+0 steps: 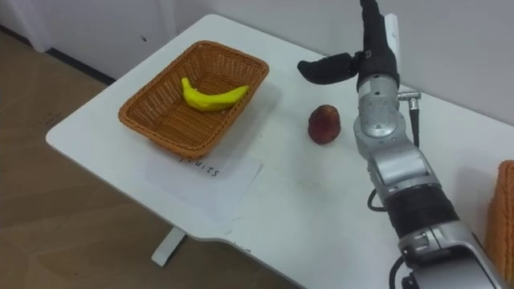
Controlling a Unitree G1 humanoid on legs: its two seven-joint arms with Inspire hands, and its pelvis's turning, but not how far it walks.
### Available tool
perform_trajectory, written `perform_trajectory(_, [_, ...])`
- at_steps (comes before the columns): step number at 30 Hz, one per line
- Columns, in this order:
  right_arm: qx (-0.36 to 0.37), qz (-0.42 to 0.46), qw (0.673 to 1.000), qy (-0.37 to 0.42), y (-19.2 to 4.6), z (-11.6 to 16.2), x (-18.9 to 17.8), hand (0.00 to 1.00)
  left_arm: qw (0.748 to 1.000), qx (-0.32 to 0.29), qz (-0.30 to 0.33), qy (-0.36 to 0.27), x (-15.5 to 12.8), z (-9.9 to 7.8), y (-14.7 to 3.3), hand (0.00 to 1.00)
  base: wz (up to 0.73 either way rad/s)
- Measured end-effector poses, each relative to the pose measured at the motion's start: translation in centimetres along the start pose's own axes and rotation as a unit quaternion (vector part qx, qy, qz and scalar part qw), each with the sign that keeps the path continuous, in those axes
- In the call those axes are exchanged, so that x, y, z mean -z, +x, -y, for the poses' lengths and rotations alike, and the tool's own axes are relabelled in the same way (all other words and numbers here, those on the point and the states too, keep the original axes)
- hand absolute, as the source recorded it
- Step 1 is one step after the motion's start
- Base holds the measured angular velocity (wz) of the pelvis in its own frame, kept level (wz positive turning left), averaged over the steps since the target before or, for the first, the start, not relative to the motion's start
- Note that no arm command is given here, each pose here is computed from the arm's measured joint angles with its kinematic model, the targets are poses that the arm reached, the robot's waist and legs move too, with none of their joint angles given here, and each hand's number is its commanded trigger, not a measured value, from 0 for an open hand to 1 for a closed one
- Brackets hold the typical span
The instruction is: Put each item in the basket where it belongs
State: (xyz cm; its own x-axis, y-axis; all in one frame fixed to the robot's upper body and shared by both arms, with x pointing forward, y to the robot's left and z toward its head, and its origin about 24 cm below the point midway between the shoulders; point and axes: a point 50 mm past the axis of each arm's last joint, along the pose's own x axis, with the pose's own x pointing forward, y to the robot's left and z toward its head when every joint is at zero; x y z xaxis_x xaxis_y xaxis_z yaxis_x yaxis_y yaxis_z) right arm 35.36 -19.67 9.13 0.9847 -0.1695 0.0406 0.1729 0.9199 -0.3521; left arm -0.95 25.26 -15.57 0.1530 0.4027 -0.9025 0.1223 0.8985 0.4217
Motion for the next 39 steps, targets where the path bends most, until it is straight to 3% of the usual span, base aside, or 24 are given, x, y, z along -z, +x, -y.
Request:
perform_trajectory(27, [-0.077, -0.061, 0.995, 0.011, -0.5, -1.5, 2.7, 0.0, 1.0, 0.023, 0.006, 0.01, -0.5, 1.3, -0.2, 0.0, -0.01])
perform_trajectory(39, [-0.077, -0.067, 0.995, 0.013, -0.8, -1.7, 3.2, 0.0, 1.0, 0.019, 0.012, -0.001, -0.8, 1.3, -0.2, 0.0, 0.0])
